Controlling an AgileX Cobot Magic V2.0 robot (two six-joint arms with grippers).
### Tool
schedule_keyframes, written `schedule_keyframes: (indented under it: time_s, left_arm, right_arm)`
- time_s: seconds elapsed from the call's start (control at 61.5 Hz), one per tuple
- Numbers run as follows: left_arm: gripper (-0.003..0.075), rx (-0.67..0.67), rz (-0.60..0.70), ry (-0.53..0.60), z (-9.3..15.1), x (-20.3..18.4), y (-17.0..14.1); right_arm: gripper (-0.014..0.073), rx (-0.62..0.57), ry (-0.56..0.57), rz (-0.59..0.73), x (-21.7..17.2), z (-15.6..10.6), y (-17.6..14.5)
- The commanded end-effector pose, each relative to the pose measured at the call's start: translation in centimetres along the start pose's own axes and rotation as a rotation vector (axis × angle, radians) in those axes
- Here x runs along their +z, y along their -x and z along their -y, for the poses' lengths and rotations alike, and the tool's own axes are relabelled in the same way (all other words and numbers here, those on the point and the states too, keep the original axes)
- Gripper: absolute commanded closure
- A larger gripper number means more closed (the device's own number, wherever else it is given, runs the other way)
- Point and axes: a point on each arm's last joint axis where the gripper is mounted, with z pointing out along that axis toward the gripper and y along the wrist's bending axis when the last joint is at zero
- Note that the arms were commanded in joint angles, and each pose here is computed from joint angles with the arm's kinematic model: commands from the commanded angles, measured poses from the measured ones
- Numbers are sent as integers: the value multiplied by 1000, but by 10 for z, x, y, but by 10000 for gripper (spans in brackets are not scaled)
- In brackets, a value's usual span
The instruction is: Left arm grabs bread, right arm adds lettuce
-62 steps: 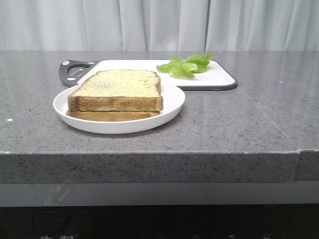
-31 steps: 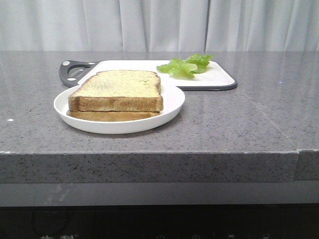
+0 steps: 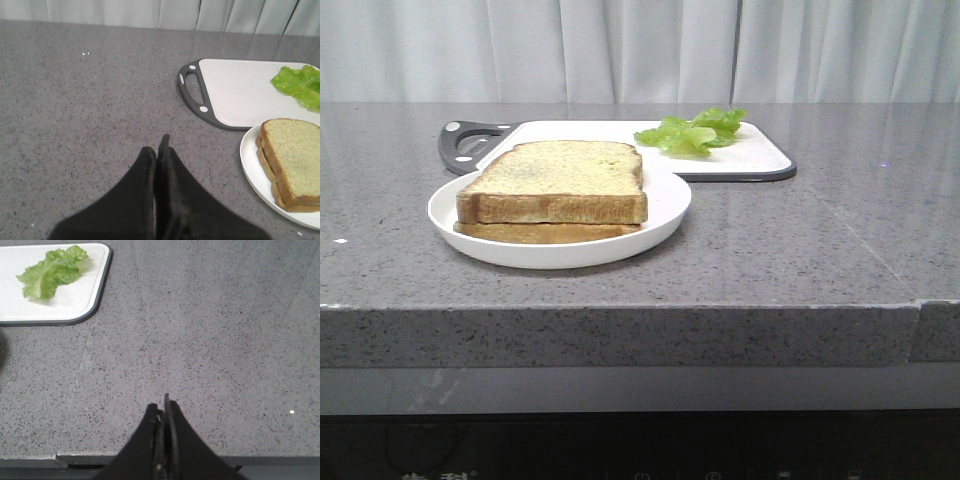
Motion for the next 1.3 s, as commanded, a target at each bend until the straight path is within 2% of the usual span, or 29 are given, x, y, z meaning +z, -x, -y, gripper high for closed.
schedule_keyframes:
  time_s: [0.0,0.081,0.228,0.276,0.325,0.683,1.024,1.171,1.285]
  left_arm:
    - [738,-17,40,-15,2,3,10]
    - [672,-18,11,-14,1,8,10]
    - [339,-31,-34,-21,2,19,9]
    - [249,-50,-56,-33,3,23,8]
    - [206,-67,-90,-46,4,28,8]
    - [287,-124,-448,-276,25,71,22]
    - [303,-192,-474,-527,43,128,36]
    - [303,-213,-491,-566,46,151,40]
    - [303,-181,-522,-612,62,164,42]
  right_arm:
    - [708,-11,-7,71,-1,0,13]
    - [642,-11,-7,70,-1,0,13]
    - [305,-11,-7,70,-1,0,13]
    - [214,-11,-7,71,-1,0,13]
    - [166,-11,-6,71,-1,0,13]
    - [157,-9,-5,70,-1,0,13]
    - [157,-8,-4,70,-1,0,13]
    - [157,-8,-4,70,-1,0,13]
    - [157,-8,-4,70,-1,0,13]
